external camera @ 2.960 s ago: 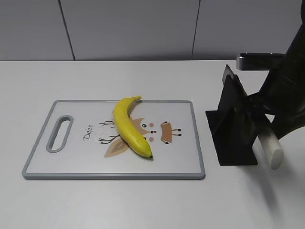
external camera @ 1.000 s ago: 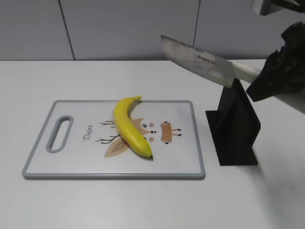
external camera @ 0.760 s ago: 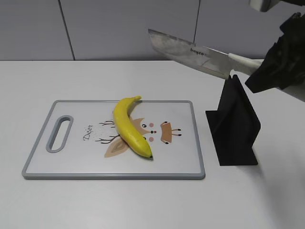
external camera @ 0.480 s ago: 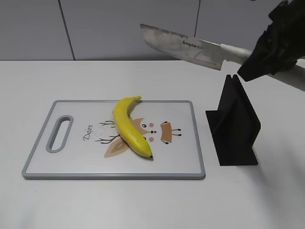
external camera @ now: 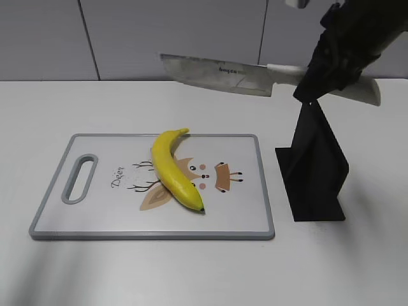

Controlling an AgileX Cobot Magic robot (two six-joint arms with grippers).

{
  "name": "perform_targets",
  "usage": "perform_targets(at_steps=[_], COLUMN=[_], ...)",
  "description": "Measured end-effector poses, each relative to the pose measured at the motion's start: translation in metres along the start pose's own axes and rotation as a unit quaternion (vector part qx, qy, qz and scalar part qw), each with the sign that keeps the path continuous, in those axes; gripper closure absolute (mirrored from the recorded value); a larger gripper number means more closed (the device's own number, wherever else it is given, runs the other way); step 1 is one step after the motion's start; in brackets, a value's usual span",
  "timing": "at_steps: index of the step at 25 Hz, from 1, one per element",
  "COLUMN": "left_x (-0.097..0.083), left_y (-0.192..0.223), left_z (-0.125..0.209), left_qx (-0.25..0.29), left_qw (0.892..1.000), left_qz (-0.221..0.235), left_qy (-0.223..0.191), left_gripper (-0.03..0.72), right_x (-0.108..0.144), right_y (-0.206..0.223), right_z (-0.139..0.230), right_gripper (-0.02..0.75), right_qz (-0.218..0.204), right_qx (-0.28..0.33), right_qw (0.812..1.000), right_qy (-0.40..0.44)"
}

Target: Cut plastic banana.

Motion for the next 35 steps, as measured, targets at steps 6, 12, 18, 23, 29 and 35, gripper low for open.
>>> perform_targets(at_steps=[6, 12, 18, 23, 29, 35], left_x=[-0.002, -0.023, -0.054, -0.069, -0.07, -0.07], left_y=[0.043, 0.084, 0.12, 0.148, 0.17, 0.18], left_z=[-0.033, -0.048, -0.047, -0.035, -0.025, -0.021], left_qx=[0.021, 0.031, 0.037, 0.05, 0.062, 0.066], left_qw=[0.994, 0.969, 0.935, 0.917, 0.912, 0.912], left_qz=[0.068, 0.15, 0.208, 0.231, 0.233, 0.231], left_qy=[0.081, 0.191, 0.286, 0.322, 0.332, 0.333], left_gripper=[0.144, 0.144, 0.154, 0.16, 0.194, 0.321], right_x=[-0.015, -0.022, -0.022, -0.02, -0.023, -0.025], right_y=[0.014, 0.029, 0.043, 0.05, 0.051, 0.048], right_z=[-0.009, -0.011, -0.01, -0.017, -0.025, -0.032], right_gripper=[0.565, 0.565, 0.565, 0.565, 0.565, 0.565], right_qz=[-0.007, -0.02, -0.039, -0.053, -0.061, -0.055], right_qx=[-0.001, -0.006, -0.01, -0.036, -0.052, -0.067], right_qw=[0.999, 0.993, 0.99, 0.987, 0.98, 0.975], right_qy=[-0.039, -0.116, -0.139, -0.149, -0.181, -0.207])
Point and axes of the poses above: a point on each arm's last joint axis where the gripper is mounted, y pointing out along that axis toward the gripper, x along the wrist's bending axis when the last joint is at zero, z = x × y, the point moved 6 cm from there along y, pointing out along that axis toward the gripper, and after that the axes turned 11 degrees about -y, right-handed, at the moved point
